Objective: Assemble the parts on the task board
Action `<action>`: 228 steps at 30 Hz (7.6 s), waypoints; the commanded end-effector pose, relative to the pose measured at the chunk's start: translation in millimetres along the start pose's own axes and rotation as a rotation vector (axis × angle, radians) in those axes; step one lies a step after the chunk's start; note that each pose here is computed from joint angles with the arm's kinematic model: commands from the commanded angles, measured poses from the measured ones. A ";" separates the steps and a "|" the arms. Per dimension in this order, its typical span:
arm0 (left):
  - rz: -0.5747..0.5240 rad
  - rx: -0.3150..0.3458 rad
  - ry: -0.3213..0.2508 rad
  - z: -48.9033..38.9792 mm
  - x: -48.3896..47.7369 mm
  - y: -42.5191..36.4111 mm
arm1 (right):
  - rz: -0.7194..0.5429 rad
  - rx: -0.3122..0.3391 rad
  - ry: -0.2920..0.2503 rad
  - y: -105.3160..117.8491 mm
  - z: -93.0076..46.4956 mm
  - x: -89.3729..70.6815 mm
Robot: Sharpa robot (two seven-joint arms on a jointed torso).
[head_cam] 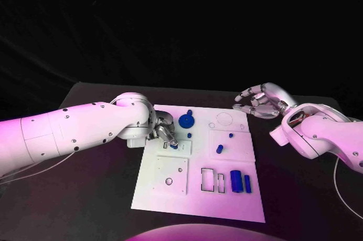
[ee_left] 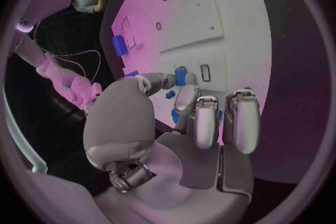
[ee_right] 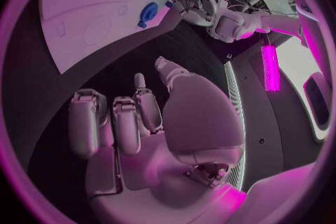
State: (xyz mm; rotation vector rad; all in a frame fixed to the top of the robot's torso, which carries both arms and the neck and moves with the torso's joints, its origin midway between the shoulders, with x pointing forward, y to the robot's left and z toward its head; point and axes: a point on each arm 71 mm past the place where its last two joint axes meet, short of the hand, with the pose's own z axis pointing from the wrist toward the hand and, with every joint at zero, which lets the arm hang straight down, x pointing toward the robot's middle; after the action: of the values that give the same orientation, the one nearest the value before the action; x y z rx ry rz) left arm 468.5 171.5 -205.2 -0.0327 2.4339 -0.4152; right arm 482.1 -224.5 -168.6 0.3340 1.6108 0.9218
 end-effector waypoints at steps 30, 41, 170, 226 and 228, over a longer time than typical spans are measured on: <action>0.032 0.002 0.053 3.7 4.6 -5.4 | -0.001 0.000 0.018 -0.4 -0.3 2.7; 0.030 -0.001 0.050 4.1 4.1 -4.8 | -0.001 0.002 0.015 -1.2 -0.9 1.9; 0.031 -0.019 0.153 16.3 8.7 -2.1 | -0.006 0.004 0.006 -3.1 -2.5 -0.6; -0.115 -0.023 -0.076 -10.2 -59.8 18.1 | -0.005 0.016 -0.009 -8.1 -0.4 -3.8; -0.126 -0.032 -0.114 -9.4 -65.9 23.7 | -0.005 0.017 -0.009 -8.4 -0.4 -3.7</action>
State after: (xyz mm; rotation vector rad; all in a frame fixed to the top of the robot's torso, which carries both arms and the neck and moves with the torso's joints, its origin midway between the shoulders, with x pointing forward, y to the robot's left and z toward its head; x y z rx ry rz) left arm 511.2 204.8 -169.9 -0.1887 2.4015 -0.3911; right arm 485.3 -233.4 -171.6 0.3514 1.6107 0.8954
